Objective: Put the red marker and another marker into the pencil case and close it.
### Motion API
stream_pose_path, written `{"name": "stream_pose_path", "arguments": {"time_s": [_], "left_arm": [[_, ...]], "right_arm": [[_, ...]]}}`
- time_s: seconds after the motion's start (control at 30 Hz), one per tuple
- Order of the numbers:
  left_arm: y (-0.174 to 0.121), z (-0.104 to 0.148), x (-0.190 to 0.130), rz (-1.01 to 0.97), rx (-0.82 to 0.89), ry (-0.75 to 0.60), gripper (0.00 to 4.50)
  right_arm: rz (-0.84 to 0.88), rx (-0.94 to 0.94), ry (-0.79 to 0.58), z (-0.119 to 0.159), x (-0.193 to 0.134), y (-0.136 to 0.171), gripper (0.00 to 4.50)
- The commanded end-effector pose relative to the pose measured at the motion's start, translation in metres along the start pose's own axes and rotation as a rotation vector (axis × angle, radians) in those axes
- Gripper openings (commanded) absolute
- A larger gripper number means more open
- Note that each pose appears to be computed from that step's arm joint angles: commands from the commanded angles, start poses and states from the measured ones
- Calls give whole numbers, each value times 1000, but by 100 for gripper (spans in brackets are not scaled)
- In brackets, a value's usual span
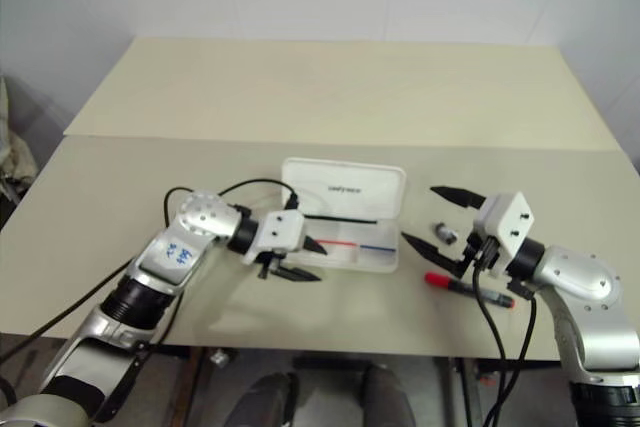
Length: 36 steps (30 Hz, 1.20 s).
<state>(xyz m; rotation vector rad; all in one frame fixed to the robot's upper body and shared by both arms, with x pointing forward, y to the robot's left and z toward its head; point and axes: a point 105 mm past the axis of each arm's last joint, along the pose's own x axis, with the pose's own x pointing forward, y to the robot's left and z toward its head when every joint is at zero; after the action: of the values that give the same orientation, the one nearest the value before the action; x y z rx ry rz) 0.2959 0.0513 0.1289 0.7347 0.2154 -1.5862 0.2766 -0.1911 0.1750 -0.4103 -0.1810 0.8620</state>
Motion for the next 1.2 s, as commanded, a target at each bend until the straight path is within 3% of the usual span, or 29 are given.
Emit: {"name": "stream_pose_path", "arguments": {"time_s": [0.03,0.27,0.37,0.53,0.8,0.93,1.2], "left_arm": [[0,13,-7,12,49,-28,245],[7,18,-16,83,67,-70,245],[28,46,-47,234,-11,-313,299],[14,48,-75,185,78,-360,446],[-6,46,-109,163,64,-447,446],[-11,42,-107,156,47,-462,446],[-23,26,-89,95,10,-479,446]], "right_arm": [[0,-11,-25,-4,-2,1,450],[2,-4,-34,-16,-6,2,450],[9,-12,-25,-20,-12,0,450],[38,-38,-5,-16,-18,-8,450],[92,0,148,-7,-36,-22,450],[99,45,248,-3,-51,-24,450],[175,170,378,6,-70,8,450]]}}
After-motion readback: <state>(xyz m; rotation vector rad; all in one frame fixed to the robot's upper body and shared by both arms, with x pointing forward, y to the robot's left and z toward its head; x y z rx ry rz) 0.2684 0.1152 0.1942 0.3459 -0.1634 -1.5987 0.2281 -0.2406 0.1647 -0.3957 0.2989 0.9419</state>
